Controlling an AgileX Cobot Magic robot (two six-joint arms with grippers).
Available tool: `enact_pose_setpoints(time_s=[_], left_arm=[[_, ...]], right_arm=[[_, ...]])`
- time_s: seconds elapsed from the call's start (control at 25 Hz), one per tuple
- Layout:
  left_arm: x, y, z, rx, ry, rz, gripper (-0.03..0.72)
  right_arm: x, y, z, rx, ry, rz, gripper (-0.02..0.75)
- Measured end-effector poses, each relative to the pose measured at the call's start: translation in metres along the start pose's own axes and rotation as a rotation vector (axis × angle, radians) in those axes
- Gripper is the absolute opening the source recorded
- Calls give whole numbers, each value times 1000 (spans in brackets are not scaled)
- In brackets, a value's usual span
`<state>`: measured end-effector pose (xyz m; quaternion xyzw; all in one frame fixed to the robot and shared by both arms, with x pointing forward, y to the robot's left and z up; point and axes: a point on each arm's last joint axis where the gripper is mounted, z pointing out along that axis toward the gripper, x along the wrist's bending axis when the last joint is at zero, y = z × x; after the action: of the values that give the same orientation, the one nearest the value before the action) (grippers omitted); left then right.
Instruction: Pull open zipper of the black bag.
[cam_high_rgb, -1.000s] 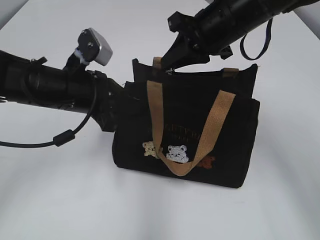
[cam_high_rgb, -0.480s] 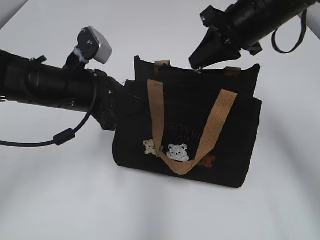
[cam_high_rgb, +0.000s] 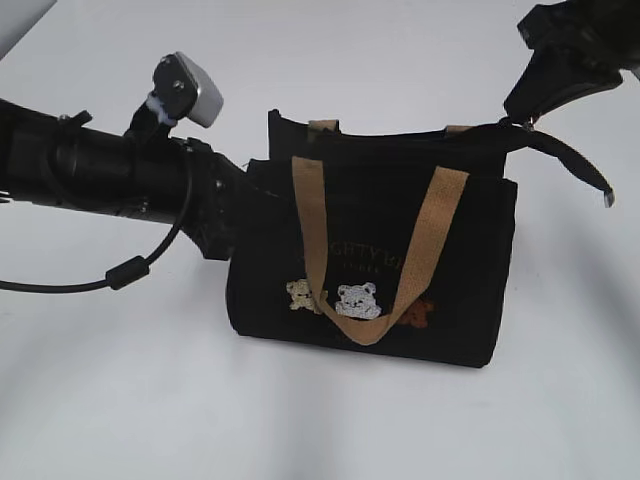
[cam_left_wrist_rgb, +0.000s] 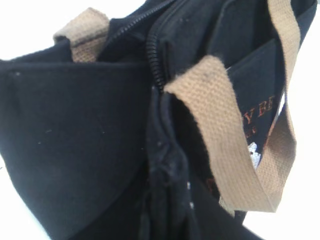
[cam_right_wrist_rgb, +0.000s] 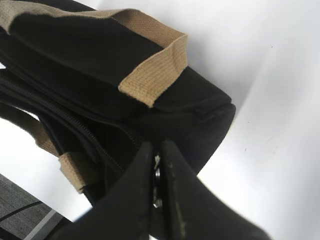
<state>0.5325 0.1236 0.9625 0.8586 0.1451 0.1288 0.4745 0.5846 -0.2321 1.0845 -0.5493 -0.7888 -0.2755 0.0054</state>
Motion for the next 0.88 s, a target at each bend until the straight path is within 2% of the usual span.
enact_pose_setpoints(time_s=[0.08,0.16,0.2,0.24,0.32,0.44,0.6,0.76,0.88], left_arm=[[0,-1,0,7,0,-1,85],[-1,-2,0,24,-8,-26,168],[-2,-3,-1,40,-16,-52,232],[-2,-4,-2,60,-21,-74,297],[-2,-7,-4,112,0,-181,365],[0,-7,-16,206,70,-339,351],[-3,1,-41,298,157,-475,291],[-8,15,-70,293,261,-545,281],[-20,25,-94,246,299,-567,280]], right_arm=[[5,0,2,6,3,-21,83],[12,0,5,20,15,-41,210],[16,-1,6,33,24,-52,303],[19,-2,7,46,32,-60,361],[23,-5,7,79,45,-62,438],[27,-10,-6,94,7,-42,456],[32,-29,-35,70,-102,-28,435],[41,-79,-57,73,-173,-29,420],[48,-125,-68,39,-218,-44,417]])
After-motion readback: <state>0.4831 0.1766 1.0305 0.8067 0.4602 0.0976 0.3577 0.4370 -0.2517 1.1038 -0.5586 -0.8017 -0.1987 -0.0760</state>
